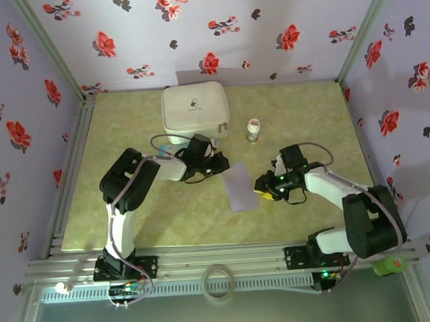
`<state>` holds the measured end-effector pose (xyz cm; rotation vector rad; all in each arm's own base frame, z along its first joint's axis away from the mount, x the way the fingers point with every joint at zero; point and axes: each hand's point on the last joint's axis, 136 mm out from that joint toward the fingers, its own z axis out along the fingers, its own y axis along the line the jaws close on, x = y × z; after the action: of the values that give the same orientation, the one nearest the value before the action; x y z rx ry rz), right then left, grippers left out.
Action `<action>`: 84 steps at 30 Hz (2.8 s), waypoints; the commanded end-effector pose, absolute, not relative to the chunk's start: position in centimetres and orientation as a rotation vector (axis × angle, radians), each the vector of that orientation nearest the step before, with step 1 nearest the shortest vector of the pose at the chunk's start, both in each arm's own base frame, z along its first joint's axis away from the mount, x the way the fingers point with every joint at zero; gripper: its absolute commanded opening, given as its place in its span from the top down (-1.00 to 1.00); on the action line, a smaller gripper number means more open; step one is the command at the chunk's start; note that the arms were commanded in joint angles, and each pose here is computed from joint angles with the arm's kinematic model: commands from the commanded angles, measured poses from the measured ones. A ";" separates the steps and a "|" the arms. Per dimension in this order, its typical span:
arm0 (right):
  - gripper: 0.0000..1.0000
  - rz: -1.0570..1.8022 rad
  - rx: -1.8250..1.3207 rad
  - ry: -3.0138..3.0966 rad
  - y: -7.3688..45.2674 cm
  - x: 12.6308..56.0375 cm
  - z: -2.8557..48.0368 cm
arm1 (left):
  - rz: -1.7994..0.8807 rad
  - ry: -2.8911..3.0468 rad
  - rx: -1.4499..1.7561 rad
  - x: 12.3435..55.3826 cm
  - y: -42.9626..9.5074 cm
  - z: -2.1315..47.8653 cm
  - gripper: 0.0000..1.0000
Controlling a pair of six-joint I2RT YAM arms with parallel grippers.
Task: Fold a paper plane with a square sheet of paper (pick it up from the middle)
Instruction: Fold the triangle a second time at the center of the table.
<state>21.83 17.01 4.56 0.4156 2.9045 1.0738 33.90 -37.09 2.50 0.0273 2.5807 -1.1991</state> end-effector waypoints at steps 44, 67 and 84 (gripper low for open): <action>0.54 1.396 0.466 2.818 20.7 23.9 3.5 | -1.178 2.572 0.241 34.3 -38.5 3.7 0.83; 0.57 1.505 0.417 2.704 21.5 24.6 4.8 | -1.112 2.403 0.373 30.7 -36.8 10.7 0.41; 0.68 1.522 0.341 2.704 22.0 25.2 4.3 | -0.901 2.216 0.643 27.1 -36.0 11.5 0.36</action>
<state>24.80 21.59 4.03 0.3949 2.7123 1.5057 27.65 -35.51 9.84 0.5104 2.3497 -0.9683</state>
